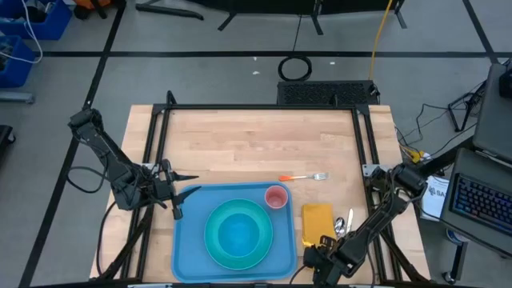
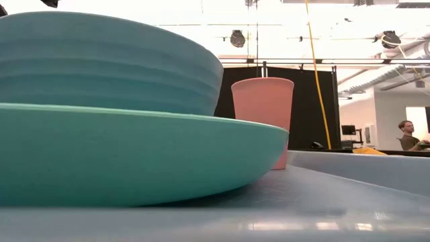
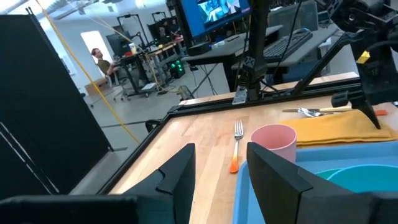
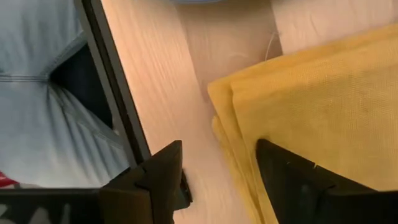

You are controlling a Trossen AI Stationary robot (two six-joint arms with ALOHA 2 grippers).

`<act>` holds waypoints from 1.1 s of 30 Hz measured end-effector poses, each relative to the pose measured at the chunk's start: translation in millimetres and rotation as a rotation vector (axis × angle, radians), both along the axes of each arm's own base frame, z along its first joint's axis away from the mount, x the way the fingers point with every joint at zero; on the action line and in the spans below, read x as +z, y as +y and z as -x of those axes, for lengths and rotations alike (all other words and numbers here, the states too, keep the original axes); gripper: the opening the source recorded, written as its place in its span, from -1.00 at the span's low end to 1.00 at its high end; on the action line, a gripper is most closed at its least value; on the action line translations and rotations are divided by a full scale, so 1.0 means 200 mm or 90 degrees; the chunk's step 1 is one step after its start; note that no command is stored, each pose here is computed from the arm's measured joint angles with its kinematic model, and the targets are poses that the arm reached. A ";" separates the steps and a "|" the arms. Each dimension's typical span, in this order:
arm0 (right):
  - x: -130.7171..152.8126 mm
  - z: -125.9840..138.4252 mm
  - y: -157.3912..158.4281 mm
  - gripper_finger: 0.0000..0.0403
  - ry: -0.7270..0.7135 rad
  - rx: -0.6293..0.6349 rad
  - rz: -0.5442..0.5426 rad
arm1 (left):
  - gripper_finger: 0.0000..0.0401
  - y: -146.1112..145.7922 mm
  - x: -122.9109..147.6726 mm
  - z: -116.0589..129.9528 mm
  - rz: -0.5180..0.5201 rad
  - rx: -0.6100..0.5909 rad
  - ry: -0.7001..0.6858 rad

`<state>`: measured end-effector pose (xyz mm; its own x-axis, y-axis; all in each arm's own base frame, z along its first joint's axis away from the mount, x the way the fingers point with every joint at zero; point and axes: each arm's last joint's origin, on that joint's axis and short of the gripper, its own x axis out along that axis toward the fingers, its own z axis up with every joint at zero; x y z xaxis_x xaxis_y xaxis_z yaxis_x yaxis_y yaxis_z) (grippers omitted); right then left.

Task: Set up tray
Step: Put the yellow table napkin on the serving tray to the left of the light blue plate

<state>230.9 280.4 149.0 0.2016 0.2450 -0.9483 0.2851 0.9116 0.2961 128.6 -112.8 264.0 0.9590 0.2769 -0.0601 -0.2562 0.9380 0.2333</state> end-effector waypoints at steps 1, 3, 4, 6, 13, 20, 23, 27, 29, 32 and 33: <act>0.00 0.00 0.00 -0.04 0.001 0.004 0.002 | -0.25 0.00 0.00 0.00 0.000 0.000 0.000; -0.01 0.00 0.01 -0.09 0.003 0.005 0.005 | -0.25 0.00 0.00 0.00 0.003 0.000 -0.001; -0.01 0.00 0.01 -0.11 0.003 0.003 0.006 | -0.25 0.00 0.00 0.00 0.005 0.000 -0.001; -0.02 0.00 0.01 -0.15 0.004 -0.001 0.008 | -0.25 0.00 0.00 0.00 0.009 0.000 -0.001; -0.03 0.02 -0.02 -0.24 0.010 0.006 0.060 | -0.25 0.00 -0.01 0.00 0.017 0.001 0.000; -0.03 0.01 -0.05 -0.25 -0.037 0.034 0.129 | -0.25 0.00 -0.01 0.00 0.020 0.001 0.000; -0.03 0.01 -0.06 -0.25 -0.043 0.048 0.143 | -0.25 0.00 -0.01 0.00 0.024 0.001 0.000; -0.04 0.01 -0.06 -0.25 -0.041 0.056 0.155 | -0.25 0.00 -0.01 0.00 0.025 0.001 0.003; -0.04 0.02 -0.07 -0.25 -0.035 0.060 0.173 | -0.25 0.00 -0.02 0.00 0.028 0.002 0.005; -0.04 0.02 -0.09 -0.25 -0.031 0.060 0.204 | -0.25 0.00 -0.02 0.00 0.035 0.003 0.005; -0.04 0.03 -0.10 -0.25 -0.035 0.058 0.225 | -0.25 0.00 -0.02 0.00 0.035 0.003 0.006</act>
